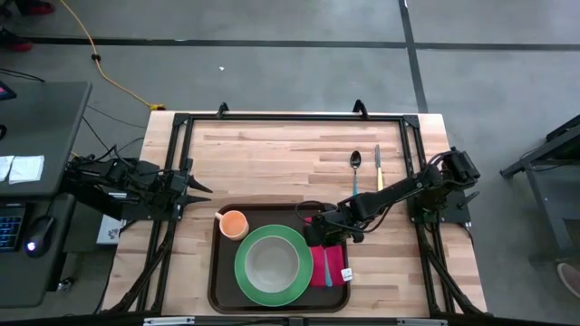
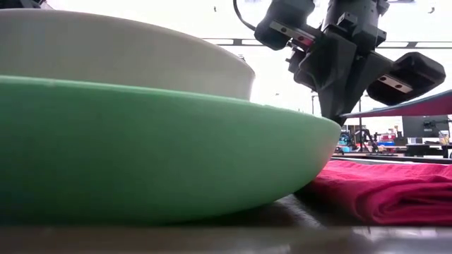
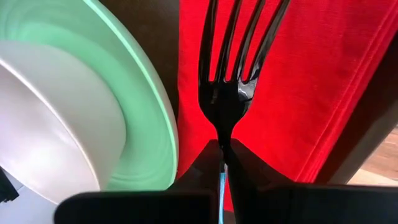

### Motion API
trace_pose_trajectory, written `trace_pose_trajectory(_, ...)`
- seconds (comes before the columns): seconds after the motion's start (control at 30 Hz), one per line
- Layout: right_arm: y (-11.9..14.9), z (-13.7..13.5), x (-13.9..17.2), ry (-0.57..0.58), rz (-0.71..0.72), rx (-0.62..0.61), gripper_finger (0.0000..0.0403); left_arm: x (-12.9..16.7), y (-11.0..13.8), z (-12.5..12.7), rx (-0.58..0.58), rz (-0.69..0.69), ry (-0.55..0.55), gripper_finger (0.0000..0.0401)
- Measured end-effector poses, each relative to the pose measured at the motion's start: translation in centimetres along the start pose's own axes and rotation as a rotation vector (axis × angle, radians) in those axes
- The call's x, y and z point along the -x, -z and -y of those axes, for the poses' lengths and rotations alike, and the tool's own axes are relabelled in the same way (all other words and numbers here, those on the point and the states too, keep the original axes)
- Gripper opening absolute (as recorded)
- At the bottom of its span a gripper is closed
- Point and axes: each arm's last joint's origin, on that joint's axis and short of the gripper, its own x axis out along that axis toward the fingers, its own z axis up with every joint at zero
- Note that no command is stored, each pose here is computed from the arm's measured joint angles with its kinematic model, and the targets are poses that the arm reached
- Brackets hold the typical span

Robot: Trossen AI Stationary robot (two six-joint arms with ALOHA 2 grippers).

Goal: Set up tray
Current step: Put the blue fork on the red napkin

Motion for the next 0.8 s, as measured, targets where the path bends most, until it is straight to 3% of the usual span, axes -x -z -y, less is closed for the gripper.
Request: trace_pose_trajectory(0.8,-1.1,0.4,-1.6,0.061,0.027,-0.001,0.0000,0.0,0.0,0.0,-0.023,0.002,-0.001,0.0136)
